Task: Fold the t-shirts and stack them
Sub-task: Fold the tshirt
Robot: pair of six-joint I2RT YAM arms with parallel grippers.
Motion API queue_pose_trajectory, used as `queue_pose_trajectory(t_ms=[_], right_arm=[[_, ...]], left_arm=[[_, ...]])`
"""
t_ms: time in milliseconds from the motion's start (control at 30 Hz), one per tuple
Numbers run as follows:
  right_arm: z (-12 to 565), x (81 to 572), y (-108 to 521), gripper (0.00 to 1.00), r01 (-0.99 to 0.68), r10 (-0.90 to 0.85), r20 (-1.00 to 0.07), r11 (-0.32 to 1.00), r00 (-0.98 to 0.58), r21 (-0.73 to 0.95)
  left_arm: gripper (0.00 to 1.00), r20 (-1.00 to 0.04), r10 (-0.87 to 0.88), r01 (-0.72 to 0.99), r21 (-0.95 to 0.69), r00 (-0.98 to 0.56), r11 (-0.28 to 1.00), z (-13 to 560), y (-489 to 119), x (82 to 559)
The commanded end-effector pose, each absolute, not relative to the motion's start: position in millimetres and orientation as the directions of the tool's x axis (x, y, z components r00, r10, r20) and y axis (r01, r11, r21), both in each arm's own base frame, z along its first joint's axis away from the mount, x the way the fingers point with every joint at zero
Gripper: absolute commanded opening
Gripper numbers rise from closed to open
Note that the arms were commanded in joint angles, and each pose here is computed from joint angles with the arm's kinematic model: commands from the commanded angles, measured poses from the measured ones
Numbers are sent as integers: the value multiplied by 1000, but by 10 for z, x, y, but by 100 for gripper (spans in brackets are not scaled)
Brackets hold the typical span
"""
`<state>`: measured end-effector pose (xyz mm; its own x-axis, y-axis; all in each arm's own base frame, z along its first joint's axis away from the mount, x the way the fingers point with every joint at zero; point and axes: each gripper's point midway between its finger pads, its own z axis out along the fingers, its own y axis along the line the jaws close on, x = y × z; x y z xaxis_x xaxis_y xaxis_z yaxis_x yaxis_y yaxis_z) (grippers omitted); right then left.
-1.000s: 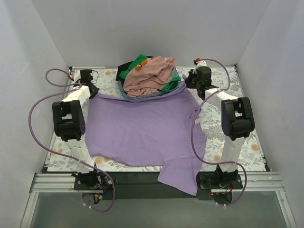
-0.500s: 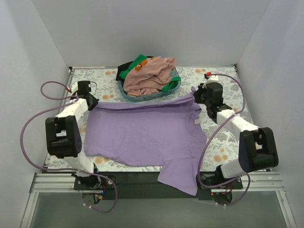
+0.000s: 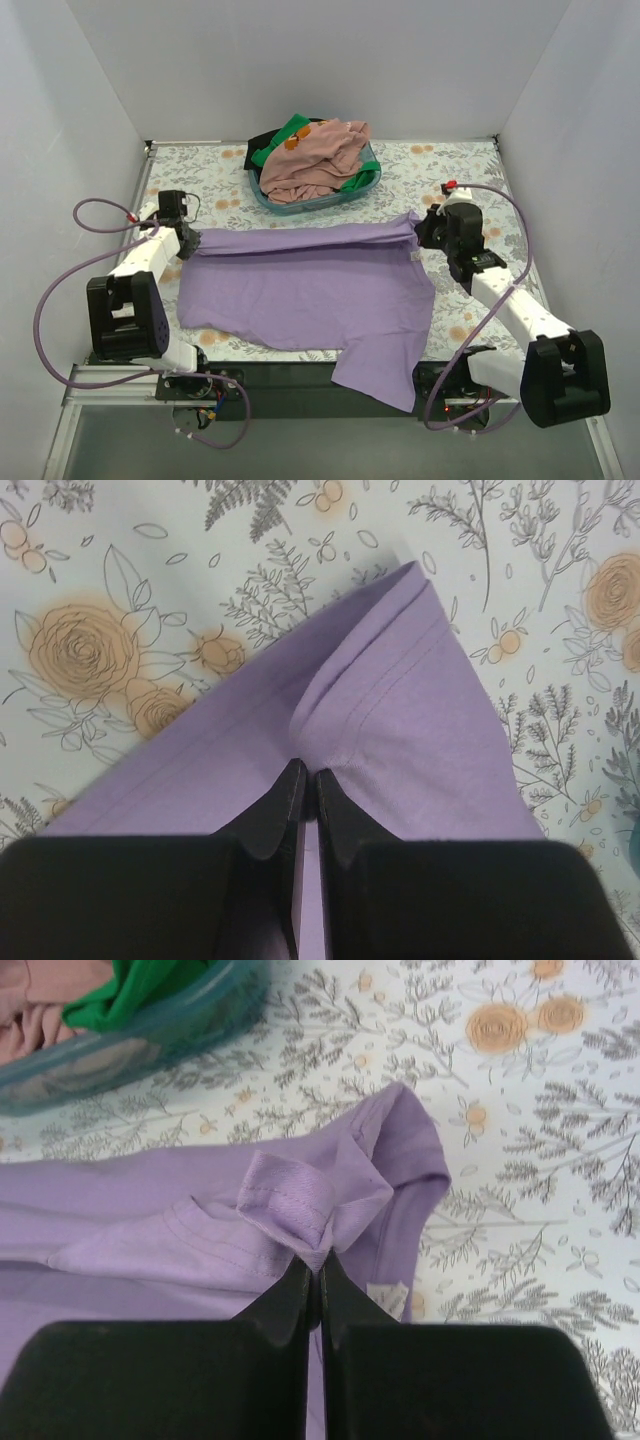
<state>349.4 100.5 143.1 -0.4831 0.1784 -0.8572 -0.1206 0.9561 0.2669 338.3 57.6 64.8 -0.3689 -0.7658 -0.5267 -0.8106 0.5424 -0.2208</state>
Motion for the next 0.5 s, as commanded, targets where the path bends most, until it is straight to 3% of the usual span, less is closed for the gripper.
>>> queue_pose_trajectory(t_ms=[0,133,200,267,300,333,400,433,467], right_arm=[[1307,3226,980,1,-86,219,-816,947,-536,310],[1079,2932,1029,1,-59,278,-760,922,-587,383],[815,2643,1119,1,-22,332,-670,887,-665,461],[654,2455,1181,1,10,365,-615,865,-699,502],[652,2390,1207,1,25,395,-600,848,-696,530],[512,2248,1206,10,54,396,-563,848,-725,527],[576,2193,1206,27,58,412,-566,840,-714,539],[615,2174,1203,44,53,410,-571,842,-712,537],[654,2130,1188,51,59,402,-567,848,-719,526]], left_arm=[[0,-516,-791,-846,-210,-330,490,716,617,3208],[6,-483,-804,-865,-166,-346,473,599,598,3087],[8,-478,-817,-895,-125,-324,428,534,644,2974],[15,-470,-827,-907,-116,-308,404,519,668,2924],[24,-461,-836,-915,-113,-297,387,517,669,2893],[37,-458,-840,-917,-117,-290,381,534,676,2890],[49,-455,-845,-917,-134,-281,376,591,662,2887],[52,-450,-849,-915,-147,-277,376,639,644,2896],[59,-450,-849,-912,-156,-275,378,682,637,2906]])
